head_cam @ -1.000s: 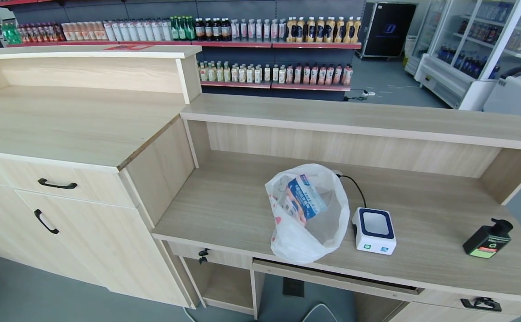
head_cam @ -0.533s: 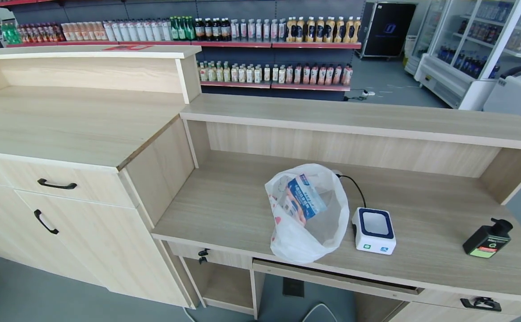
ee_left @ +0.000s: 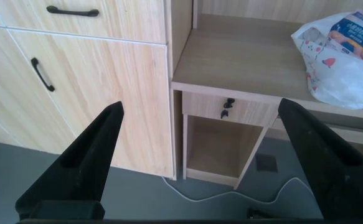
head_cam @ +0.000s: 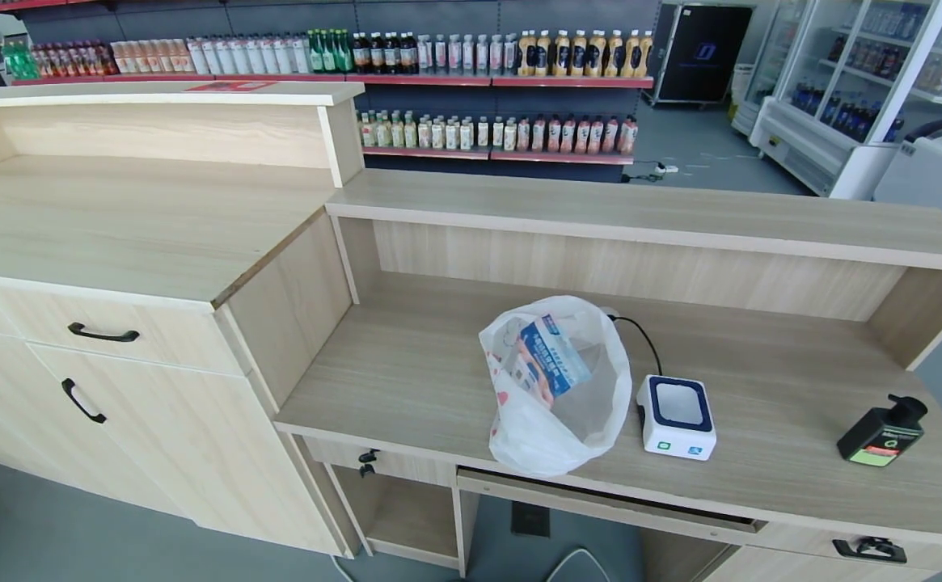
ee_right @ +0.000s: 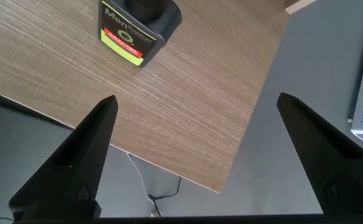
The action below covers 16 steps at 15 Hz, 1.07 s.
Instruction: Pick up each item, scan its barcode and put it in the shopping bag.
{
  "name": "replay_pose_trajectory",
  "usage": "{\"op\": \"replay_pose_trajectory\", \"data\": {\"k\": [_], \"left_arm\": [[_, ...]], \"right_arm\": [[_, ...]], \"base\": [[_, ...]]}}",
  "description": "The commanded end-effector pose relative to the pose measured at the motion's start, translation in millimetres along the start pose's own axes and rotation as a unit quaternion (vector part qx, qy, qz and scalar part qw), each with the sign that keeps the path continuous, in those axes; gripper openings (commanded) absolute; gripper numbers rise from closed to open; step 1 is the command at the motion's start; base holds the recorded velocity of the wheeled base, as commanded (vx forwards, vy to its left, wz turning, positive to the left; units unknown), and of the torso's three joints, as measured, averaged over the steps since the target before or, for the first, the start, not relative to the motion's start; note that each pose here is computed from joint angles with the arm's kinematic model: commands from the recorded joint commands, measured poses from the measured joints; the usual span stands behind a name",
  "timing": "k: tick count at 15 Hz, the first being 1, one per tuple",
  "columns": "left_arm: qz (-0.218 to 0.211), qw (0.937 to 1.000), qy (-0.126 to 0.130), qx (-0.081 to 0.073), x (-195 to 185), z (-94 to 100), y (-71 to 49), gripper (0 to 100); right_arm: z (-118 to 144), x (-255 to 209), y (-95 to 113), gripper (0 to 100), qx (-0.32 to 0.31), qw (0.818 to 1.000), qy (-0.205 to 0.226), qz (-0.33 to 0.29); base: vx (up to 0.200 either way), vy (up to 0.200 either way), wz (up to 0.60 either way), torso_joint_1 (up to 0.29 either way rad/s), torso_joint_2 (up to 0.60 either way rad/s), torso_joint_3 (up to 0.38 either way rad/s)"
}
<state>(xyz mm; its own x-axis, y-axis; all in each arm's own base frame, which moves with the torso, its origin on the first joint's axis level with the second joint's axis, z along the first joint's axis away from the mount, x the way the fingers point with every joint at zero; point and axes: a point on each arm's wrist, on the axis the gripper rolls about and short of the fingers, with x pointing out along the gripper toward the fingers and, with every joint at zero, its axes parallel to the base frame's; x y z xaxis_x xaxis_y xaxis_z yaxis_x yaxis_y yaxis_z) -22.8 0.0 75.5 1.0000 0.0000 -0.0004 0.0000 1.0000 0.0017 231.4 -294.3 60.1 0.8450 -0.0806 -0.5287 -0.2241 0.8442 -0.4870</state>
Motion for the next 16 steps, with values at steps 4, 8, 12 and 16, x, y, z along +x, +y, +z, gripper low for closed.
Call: {"op": "replay_pose_trajectory", "data": {"k": [4, 8, 12, 16], "left_arm": [[0.0, 1.0, 0.0, 0.0, 0.0, 0.0, 0.0, 100], [0.0, 1.0, 0.0, 0.0, 0.0, 0.0, 0.0, 100], [0.0, 1.0, 0.0, 0.0, 0.0, 0.0, 0.0, 100], [0.0, 1.0, 0.0, 0.0, 0.0, 0.0, 0.0, 100]], "right_arm": [[-2.1, 17.5, -4.5, 100, 0.006, 1.0, -0.01, 0.009], [-6.2, 28.3, 0.3, 100, 0.008, 1.0, -0.008, 0.021], [0.0, 42.0, 8.4, 100, 0.001, 0.999, -0.015, 0.039], [10.3, 56.6, 14.2, 100, -0.011, 0.998, -0.026, 0.055]], "base": [[0.0, 0.0, 0.0, 0.0, 0.0, 0.0], [0.0, 0.0, 0.0, 0.0, 0.0, 0.0], [0.0, 0.0, 0.0, 0.0, 0.0, 0.0], [0.0, 0.0, 0.0, 0.0, 0.0, 0.0]]}}
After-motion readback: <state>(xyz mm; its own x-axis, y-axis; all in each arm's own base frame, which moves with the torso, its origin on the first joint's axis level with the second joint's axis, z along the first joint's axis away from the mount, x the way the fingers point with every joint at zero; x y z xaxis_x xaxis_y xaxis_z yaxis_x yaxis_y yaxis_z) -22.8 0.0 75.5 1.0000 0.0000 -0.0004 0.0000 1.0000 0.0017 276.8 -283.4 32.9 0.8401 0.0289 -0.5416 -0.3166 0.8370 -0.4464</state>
